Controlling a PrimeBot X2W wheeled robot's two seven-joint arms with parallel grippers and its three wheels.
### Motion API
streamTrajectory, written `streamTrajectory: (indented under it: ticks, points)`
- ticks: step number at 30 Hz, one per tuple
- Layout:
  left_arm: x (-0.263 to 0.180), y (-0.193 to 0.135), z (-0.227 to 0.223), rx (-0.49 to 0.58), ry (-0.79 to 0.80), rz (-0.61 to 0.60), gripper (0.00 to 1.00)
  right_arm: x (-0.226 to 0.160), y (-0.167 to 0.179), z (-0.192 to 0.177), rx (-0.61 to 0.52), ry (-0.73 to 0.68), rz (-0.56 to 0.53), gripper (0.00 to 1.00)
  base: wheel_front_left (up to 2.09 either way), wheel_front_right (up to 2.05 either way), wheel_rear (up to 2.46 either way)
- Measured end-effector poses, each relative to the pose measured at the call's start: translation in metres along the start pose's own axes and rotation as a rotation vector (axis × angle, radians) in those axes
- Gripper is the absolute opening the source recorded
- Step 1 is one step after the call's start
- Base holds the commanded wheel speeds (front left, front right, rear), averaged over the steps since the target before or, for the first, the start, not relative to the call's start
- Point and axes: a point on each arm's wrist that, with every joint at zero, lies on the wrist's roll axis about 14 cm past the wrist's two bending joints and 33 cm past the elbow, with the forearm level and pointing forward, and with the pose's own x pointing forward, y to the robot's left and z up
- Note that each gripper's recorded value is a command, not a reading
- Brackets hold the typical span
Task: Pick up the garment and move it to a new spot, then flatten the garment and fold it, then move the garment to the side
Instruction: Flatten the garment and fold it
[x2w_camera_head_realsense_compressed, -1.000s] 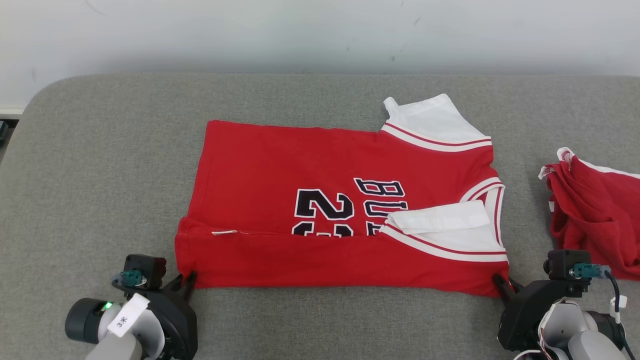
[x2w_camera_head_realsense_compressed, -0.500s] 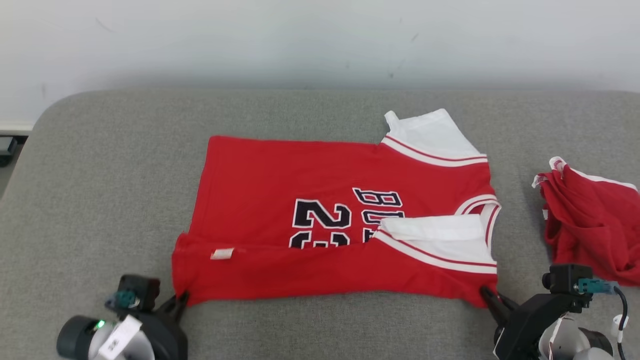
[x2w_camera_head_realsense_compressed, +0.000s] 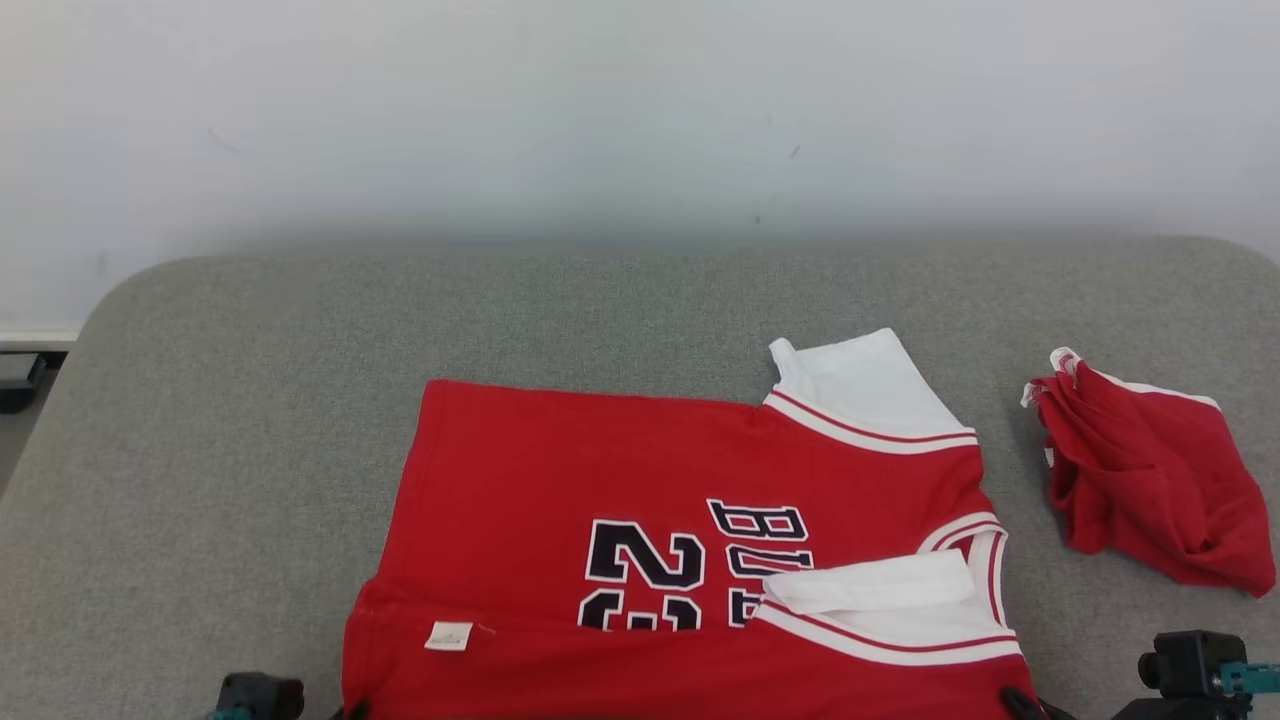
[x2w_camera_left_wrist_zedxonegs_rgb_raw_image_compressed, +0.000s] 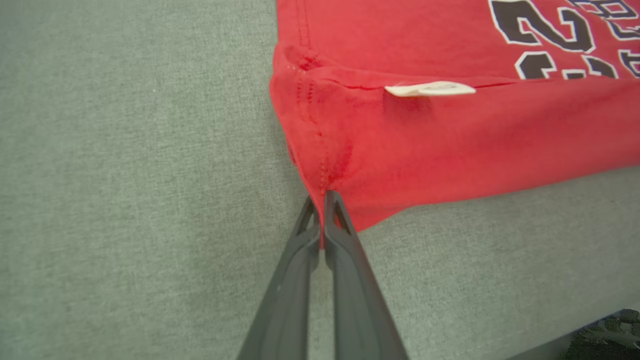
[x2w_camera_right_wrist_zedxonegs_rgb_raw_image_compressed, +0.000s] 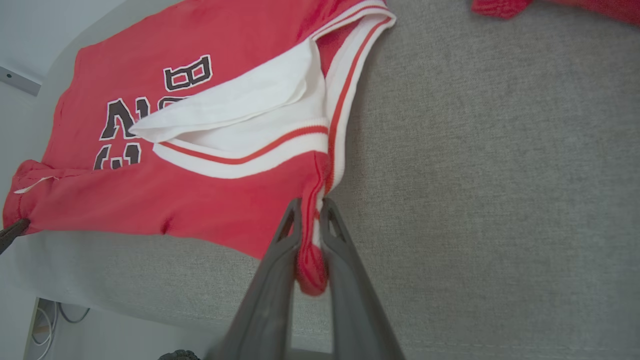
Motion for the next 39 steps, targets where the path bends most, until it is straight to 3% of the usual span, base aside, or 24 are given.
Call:
streamTrajectory:
  ticks: [16,17,18,19,20,21,30,39]
  points:
    - [-0.018,-0.021,-0.019,-0.028,0.04,-0.023,0.0,-0.025,0.003,-0.019,0.035,0.082,-0.015,0.01,0.0,0.0,0.0]
    - [-0.019,-0.021,-0.019,-0.031,0.044,-0.018,0.0,-0.025,0.002,-0.019,0.038,0.086,-0.02,0.55,0.0,0.0,0.0]
    - [-0.02,-0.021,-0.022,-0.037,0.053,-0.013,0.32,-0.025,0.001,-0.019,0.041,0.085,-0.025,1.0,0.0,0.0,0.0]
    - [-0.02,-0.021,-0.025,-0.045,0.065,-0.012,0.32,-0.025,0.001,-0.018,0.044,0.085,-0.029,1.0,0.0,0.0,0.0]
    - [-0.021,-0.021,-0.027,-0.047,0.073,-0.008,0.8,-0.025,0.001,-0.018,0.048,0.088,-0.032,1.0,0.0,0.0,0.0]
    - [-0.021,-0.021,-0.027,-0.048,0.077,-0.006,1.0,-0.025,0.002,-0.018,0.05,0.087,-0.029,1.0,0.0,0.0,0.0]
    - [-0.024,-0.006,-0.002,-0.035,0.005,0.043,1.0,-0.025,-0.005,-0.003,0.03,0.058,-0.062,1.0,0.0,0.0,0.0]
    - [-0.035,0.014,0.074,-0.107,-0.291,0.142,1.0,-0.022,0.023,0.083,-0.006,-0.28,-0.013,1.0,0.0,0.0,0.0]
